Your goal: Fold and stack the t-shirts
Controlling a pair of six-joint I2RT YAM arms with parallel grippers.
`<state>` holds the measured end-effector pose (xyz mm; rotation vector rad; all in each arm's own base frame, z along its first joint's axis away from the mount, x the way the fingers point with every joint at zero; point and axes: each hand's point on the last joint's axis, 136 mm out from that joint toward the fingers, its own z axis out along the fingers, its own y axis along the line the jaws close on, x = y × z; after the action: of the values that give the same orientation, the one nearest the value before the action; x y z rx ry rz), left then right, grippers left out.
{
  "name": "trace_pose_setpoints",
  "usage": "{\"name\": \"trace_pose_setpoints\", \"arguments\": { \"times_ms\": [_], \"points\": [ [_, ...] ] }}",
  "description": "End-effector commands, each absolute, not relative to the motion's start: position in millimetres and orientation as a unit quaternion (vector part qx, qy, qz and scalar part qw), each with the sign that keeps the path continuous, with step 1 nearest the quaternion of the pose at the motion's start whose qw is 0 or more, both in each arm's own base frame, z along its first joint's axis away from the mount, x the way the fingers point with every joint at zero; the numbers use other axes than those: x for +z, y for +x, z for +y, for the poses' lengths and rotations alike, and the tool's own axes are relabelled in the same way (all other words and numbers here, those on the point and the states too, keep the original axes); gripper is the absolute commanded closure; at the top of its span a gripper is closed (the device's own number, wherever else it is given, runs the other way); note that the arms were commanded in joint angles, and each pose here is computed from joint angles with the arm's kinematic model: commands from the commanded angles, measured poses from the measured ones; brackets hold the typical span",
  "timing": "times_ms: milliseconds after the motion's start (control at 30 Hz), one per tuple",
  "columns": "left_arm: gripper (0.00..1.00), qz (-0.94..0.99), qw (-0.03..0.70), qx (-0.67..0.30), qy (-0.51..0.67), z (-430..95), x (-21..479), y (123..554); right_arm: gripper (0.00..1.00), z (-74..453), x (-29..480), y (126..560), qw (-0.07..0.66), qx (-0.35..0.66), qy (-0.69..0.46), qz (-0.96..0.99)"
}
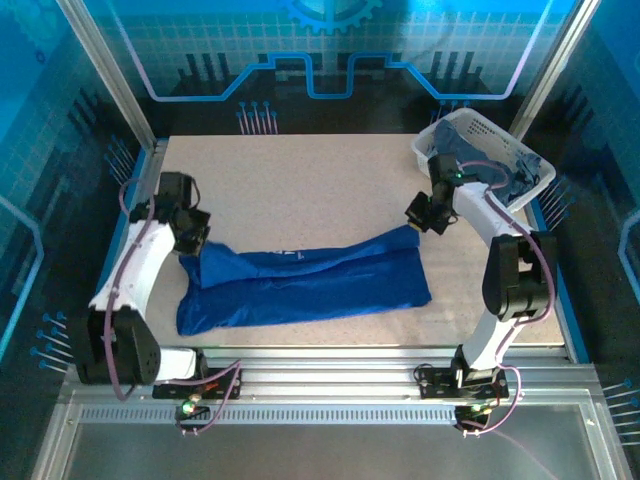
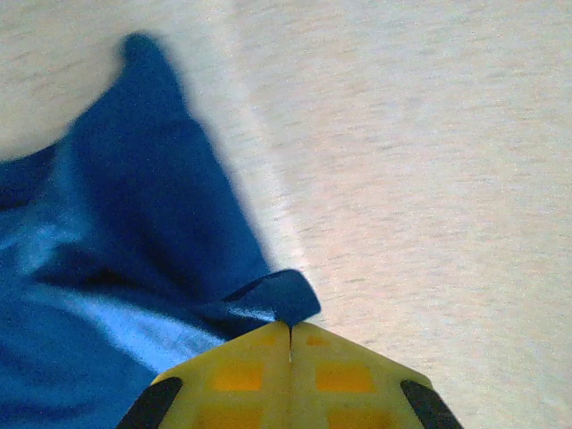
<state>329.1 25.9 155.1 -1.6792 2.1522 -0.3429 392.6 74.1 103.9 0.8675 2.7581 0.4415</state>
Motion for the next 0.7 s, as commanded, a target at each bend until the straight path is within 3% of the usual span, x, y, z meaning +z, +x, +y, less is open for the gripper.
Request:
{"name": "trace_pose_setpoints", "arguments": {
  "times_ms": [0, 167, 300, 667],
  "points": [
    [1.00, 0.784, 0.266, -0.165, -0.536, 28, 193, 399, 1.00, 80, 111, 414, 0.112, 0.153, 0.283, 0.940],
    [1.00, 0.791, 0.324, -0.191, -0.482, 38, 230, 483, 1.00, 84, 117, 460, 0.127, 0.166, 0.285, 0.935],
    [1.00, 0.797, 0.355, -0.196, -0.448, 47, 243, 525, 1.00, 93, 107, 495, 0.117, 0.187, 0.278, 0.935],
    [1.00, 0.813, 0.325, -0.214, -0.434, 55, 214, 536, 1.00, 95, 72, 512, 0.080, 0.199, 0.290, 0.933]
  ]
}}
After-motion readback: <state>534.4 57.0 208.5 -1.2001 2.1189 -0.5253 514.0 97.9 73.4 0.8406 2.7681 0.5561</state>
